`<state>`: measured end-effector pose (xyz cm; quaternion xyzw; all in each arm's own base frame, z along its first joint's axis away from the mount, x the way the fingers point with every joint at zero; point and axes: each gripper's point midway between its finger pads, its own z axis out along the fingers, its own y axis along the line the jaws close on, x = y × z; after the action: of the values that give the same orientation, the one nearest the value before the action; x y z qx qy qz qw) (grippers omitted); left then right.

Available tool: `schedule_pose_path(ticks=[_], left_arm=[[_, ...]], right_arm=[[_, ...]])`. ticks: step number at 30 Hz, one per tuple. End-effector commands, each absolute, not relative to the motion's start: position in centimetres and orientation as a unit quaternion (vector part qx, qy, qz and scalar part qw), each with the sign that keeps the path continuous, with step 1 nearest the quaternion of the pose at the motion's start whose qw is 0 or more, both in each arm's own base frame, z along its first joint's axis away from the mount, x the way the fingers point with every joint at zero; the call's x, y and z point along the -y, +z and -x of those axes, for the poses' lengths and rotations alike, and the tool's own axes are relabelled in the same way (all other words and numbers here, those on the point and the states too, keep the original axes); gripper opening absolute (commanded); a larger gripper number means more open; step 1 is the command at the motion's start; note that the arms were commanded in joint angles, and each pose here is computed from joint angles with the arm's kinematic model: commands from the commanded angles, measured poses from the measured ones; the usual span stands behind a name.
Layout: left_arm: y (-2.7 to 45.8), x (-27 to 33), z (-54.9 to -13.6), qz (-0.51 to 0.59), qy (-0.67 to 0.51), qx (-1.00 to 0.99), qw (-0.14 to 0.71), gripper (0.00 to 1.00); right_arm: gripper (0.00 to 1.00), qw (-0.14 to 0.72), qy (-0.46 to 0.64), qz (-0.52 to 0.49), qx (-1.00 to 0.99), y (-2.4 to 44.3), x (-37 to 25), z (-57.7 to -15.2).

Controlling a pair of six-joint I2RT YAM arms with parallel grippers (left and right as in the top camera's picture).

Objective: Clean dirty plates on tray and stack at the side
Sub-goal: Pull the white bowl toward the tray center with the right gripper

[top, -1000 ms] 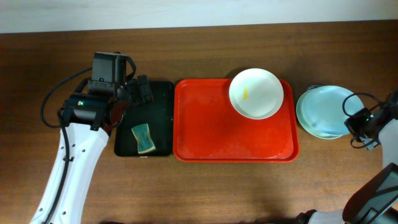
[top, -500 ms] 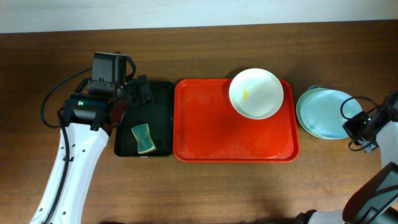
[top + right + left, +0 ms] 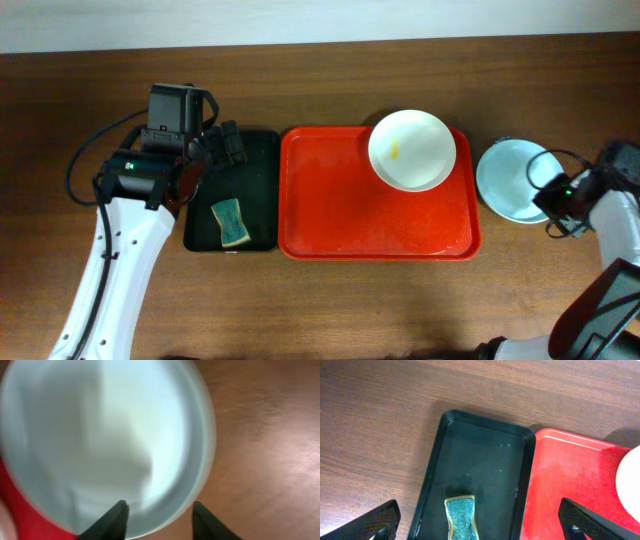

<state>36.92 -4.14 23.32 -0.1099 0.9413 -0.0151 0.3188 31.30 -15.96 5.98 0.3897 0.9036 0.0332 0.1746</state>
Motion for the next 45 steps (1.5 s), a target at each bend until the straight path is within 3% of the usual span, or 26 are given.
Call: schedule_pose_path(ticks=[1,7,12,14,22,38,40,45], left_arm=[[23.5,4.0,-37.1,0.113,-0.014,-0.94,0.322,0.99],[23.5,4.0,-37.1,0.113,-0.014,-0.94,0.322,0.99],[23.5,4.0,-37.1,0.113,-0.014,-0.94,0.322,0.99],[23.5,4.0,-37.1,0.113,-0.014,-0.94,0.322,0.99],[23.5,4.0,-37.1,0.113,-0.014,-0.94,0.322,0.99],[23.5,4.0,-37.1,0.113,-0.014,-0.94,0.322,0.99],[23.5,4.0,-37.1,0.113,-0.014,-0.94,0.322,0.99],[23.5,4.0,-37.1,0.113,-0.014,-0.94,0.322,0.99]], right_arm=[[0.38,0.194,0.043,-0.27,-0.942,6.3,11.7,-34.0],[0.37,0.191,0.055,-0.157,-0.967,8.9,6.0,-38.1],[0.33,0.105,0.058,-0.105,-0.987,9.6,4.3,-40.5],[0.27,0.08,0.06,-0.102,-0.99,8.9,4.2,-41.3],[0.35,0.066,0.062,-0.085,-0.992,4.7,2.9,-43.2],[0.33,0.086,0.059,-0.062,-0.993,2.2,1.1,-44.0],[0.29,0.085,0.059,-0.062,-0.993,1.9,1.1,-43.8],[0.04,0.083,0.059,-0.062,-0.993,1.8,1.1,-43.7]])
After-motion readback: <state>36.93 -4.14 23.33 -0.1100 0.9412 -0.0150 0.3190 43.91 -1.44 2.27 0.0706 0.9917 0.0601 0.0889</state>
